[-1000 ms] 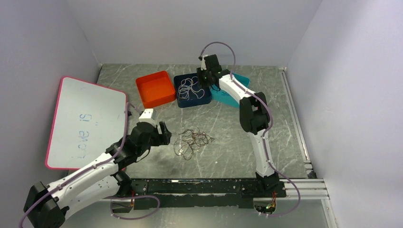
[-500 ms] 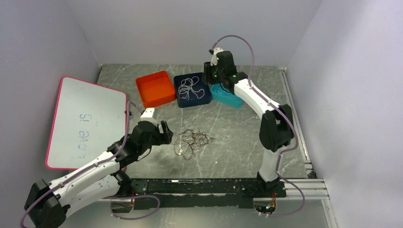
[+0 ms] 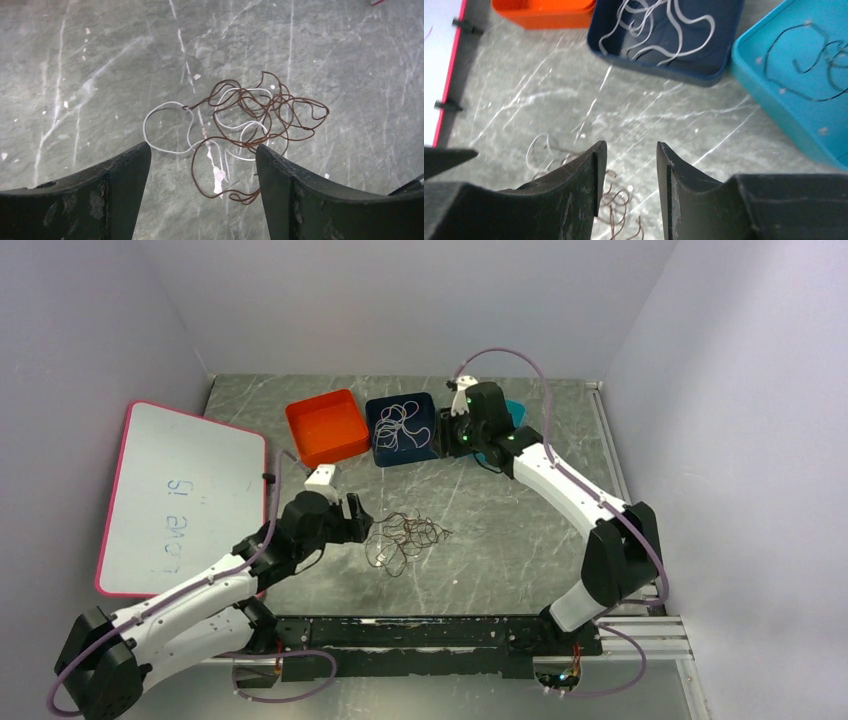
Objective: Untangle the cables
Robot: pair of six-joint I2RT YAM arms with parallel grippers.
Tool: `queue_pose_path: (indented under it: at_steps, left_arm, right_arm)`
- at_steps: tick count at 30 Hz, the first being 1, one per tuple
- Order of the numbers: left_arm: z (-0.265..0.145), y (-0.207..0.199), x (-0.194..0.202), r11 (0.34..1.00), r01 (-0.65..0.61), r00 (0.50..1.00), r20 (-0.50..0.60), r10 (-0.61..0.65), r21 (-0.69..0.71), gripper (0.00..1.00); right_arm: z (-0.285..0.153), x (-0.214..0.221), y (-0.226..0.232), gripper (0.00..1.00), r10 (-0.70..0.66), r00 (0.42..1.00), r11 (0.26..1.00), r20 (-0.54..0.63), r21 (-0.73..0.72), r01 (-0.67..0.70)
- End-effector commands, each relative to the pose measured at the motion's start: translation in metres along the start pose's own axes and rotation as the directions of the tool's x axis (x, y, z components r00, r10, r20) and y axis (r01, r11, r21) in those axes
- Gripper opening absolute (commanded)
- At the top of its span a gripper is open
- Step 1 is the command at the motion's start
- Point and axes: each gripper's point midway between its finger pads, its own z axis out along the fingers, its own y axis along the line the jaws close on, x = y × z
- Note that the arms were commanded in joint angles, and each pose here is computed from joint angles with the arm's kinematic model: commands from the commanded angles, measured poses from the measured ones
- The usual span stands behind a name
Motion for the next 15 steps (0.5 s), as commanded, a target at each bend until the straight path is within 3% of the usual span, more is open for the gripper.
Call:
queue_pose_path:
  at_steps: [1, 8, 15]
  left_arm:
    - [0.003, -0.022, -0.015, 0.995, -0.013, 0.999, 0.050, 0.008, 0.100, 0.81]
    - [0.015, -0.028, -0.012, 0.994, 0.011, 1.000, 0.025, -0.014, 0.111, 0.80]
    - [0.022, -0.036, -0.012, 0.991, 0.000, 1.000, 0.010, -0.002, 0.136, 0.79]
  right_arm:
    - [-0.021, 0.027, 0.022, 0.45, -0.015, 0.995, 0.997, -0.098, -0.077, 0.008]
    - [-0.046, 0.103, 0.041, 0.45, -0.086, 0.938, 0.984, -0.337, -0.174, 0.028]
    - [-0.038, 0.151, 0.060, 0.44, -0.140, 0.895, 0.976, -0.424, -0.212, 0.052]
